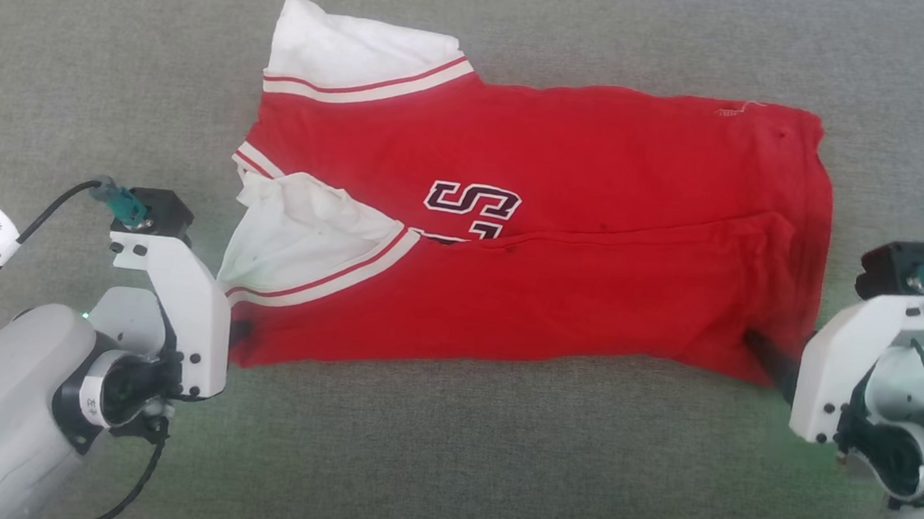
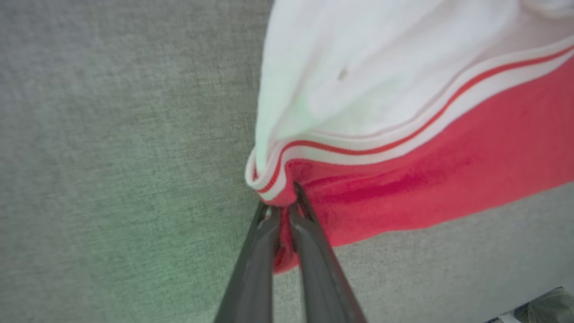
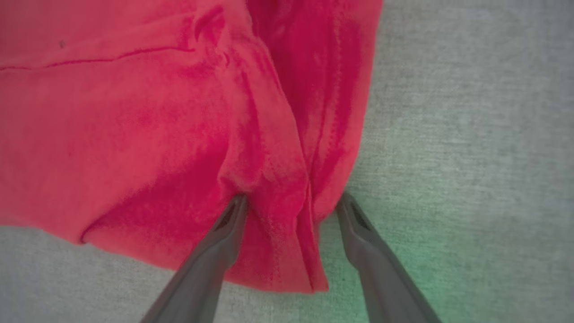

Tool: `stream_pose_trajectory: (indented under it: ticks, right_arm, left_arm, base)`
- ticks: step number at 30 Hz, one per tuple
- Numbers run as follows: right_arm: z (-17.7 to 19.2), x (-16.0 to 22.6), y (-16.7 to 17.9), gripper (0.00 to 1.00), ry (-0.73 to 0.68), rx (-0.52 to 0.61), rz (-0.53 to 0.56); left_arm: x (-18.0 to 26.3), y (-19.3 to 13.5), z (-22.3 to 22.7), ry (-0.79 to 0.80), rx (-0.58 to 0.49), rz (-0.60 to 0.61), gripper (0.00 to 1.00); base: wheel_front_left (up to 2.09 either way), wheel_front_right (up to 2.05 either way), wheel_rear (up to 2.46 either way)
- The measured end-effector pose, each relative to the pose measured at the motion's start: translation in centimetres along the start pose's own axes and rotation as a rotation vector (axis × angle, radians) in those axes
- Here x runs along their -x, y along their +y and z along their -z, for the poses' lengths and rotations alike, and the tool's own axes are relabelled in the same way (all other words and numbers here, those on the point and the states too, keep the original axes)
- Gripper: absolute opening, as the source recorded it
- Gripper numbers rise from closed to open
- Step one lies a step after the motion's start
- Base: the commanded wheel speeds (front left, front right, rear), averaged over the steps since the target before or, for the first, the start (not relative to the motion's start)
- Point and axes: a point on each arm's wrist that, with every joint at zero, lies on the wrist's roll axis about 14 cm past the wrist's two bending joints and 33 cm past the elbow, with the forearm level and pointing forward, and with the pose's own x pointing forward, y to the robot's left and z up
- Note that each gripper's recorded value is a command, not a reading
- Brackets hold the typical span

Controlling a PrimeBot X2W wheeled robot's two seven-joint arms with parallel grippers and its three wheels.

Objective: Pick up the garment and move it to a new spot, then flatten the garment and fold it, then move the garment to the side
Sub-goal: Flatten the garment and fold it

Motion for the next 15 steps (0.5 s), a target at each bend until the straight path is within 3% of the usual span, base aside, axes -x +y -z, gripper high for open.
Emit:
stream_pose_trajectory:
  ticks: [1, 15]
  right_arm:
    - [-0.1, -0.2, 0.1, 0.0, 0.008, 0.001, -0.006]
    - [-1.1, 0.2, 0.1, 0.0, 0.048, 0.068, -0.025]
  left_arm:
    - [0.0, 0.0, -0.1, -0.002, 0.003, 0.0, 0.0]
    - [0.8, 0.5, 0.0, -0.01, 0.011, 0.001, 0.0]
  base:
    - [0.0, 0.0, 0.0]
    - [0.0, 0.0, 0.0]
